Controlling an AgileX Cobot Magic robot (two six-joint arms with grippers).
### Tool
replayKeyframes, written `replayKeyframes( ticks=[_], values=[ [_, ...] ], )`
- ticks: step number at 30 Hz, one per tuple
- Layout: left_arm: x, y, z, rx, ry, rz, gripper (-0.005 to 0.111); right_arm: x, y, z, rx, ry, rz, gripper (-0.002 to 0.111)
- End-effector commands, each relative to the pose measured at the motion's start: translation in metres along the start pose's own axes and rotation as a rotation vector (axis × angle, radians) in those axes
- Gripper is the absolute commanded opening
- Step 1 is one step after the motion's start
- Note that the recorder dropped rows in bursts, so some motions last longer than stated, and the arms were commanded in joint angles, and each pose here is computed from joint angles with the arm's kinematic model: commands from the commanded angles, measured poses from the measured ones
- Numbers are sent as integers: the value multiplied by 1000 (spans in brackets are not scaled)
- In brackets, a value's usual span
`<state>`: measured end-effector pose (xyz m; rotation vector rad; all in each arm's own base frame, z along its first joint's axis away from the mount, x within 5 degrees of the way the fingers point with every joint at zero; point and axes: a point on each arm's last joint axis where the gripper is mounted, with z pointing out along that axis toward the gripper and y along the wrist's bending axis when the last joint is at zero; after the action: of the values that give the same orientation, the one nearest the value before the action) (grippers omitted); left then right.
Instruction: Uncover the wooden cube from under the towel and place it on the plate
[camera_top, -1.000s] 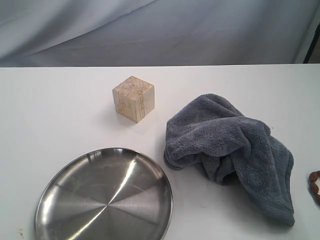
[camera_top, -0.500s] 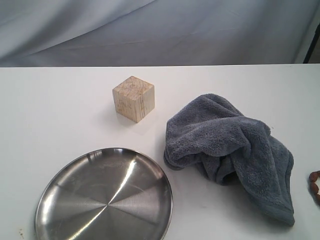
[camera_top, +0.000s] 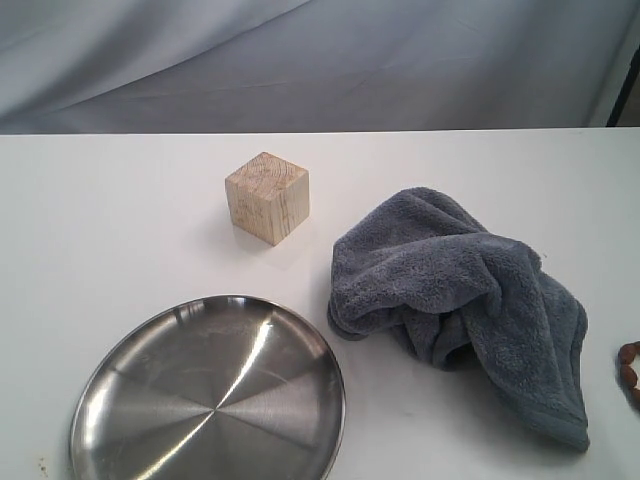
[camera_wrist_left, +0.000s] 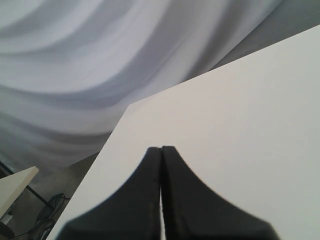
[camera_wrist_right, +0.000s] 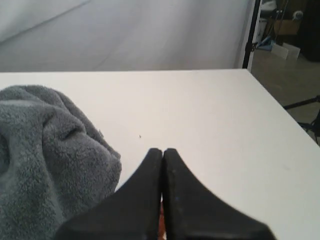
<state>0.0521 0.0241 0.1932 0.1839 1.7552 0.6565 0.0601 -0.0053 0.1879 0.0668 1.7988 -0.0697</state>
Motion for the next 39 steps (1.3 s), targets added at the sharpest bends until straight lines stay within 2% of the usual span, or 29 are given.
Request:
replayKeyframes(
  ticks=[1, 39],
  values=[
    [0, 0, 0, -1, -6, -11, 1, 5, -1, -3, 10, 26, -4, 0],
    [0, 0, 0, -1, -6, -11, 1, 5, -2, -4, 29, 10, 13, 0]
  ],
)
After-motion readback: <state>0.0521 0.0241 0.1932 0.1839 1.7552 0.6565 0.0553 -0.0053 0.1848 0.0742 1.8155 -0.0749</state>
